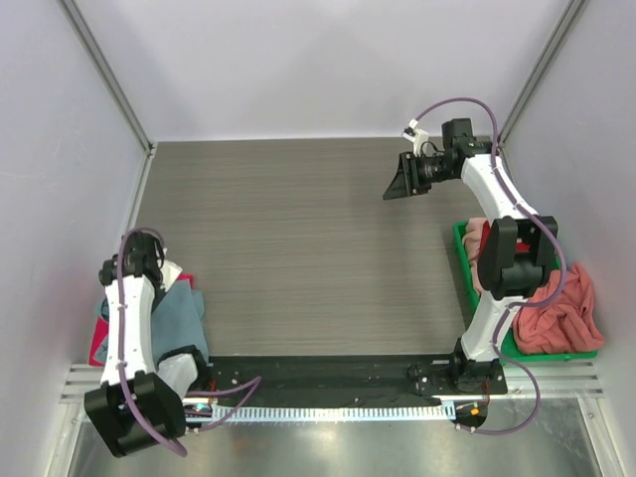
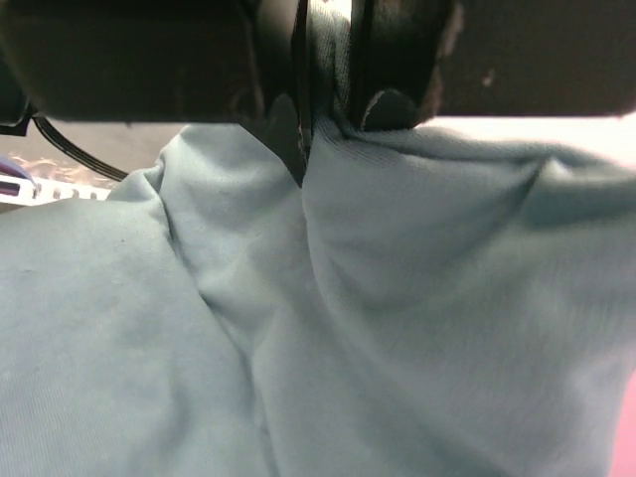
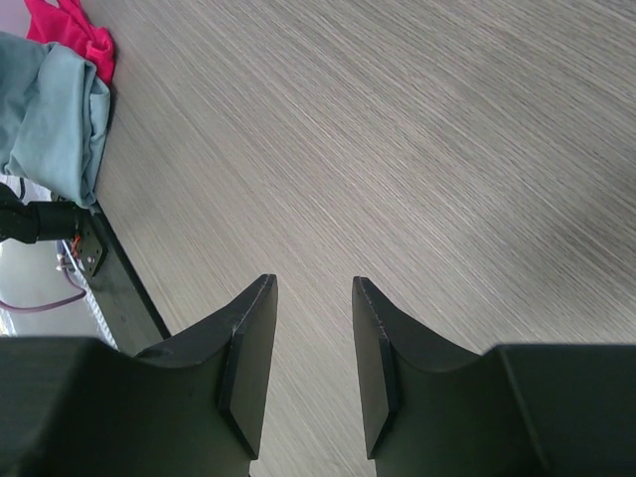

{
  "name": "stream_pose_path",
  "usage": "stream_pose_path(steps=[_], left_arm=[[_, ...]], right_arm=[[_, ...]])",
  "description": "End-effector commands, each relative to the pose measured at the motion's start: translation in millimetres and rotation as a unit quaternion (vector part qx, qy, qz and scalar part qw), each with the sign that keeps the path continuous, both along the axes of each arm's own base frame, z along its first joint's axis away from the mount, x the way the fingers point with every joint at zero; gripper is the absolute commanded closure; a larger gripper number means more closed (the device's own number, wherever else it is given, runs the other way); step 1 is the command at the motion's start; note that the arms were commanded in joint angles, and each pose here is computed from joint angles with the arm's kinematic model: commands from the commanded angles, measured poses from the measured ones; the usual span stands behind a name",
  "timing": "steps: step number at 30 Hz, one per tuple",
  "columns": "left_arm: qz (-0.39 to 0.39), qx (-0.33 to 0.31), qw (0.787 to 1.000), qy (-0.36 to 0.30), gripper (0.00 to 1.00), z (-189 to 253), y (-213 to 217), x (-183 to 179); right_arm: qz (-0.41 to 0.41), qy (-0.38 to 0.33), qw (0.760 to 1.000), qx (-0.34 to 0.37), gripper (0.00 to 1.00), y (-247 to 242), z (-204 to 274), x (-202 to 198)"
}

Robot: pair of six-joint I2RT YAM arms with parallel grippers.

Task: Fold and stack the t-shirts
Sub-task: Neatly place the folded tshirt to the corner

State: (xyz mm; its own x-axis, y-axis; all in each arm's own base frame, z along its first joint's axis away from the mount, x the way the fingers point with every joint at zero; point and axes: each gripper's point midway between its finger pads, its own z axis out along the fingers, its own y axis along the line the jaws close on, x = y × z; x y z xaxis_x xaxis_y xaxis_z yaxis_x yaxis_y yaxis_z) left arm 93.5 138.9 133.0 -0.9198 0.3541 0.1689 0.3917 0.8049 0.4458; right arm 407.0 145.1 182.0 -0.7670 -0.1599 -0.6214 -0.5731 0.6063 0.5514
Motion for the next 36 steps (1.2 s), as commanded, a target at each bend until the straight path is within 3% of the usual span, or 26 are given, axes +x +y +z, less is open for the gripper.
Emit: stream_pose_path(steps=[1, 7, 14, 21, 33, 36], left_arm=[[0.027, 0.024, 0.996, -0.078, 1.0, 26.4, 16.0, 35.3], [0.022, -0.013, 0.993, -0.117, 1.0, 57.5, 19.7, 60.3], [0.026, -0.033, 0.996, -0.08, 1.0, 35.8, 18.3, 51.4], [0.08, -0.007, 0.993, -0.083, 1.0, 19.2, 44.7, 44.6], [0.119, -0.024, 0.986, -0.118, 0.99, 15.4, 75.9, 83.4], [0.119, -0.024, 0.986, -0.117, 0.89, 14.0, 76.5, 82.9]], right_arm=[[0.002, -0.024, 1.0, 0.003, 0.58, 4.6, 8.2, 10.5], [0.005, -0.02, 1.0, -0.005, 0.58, 9.0, 1.2, 11.8], [0.02, -0.027, 0.999, -0.016, 0.59, 21.5, -4.2, 11.0], [0.021, -0.02, 0.999, -0.018, 0.59, 23.3, -9.9, 12.3], [0.026, -0.02, 0.999, -0.016, 0.59, 27.9, -11.0, 13.3], [0.025, -0.02, 0.999, -0.018, 0.59, 27.1, -12.4, 12.0]])
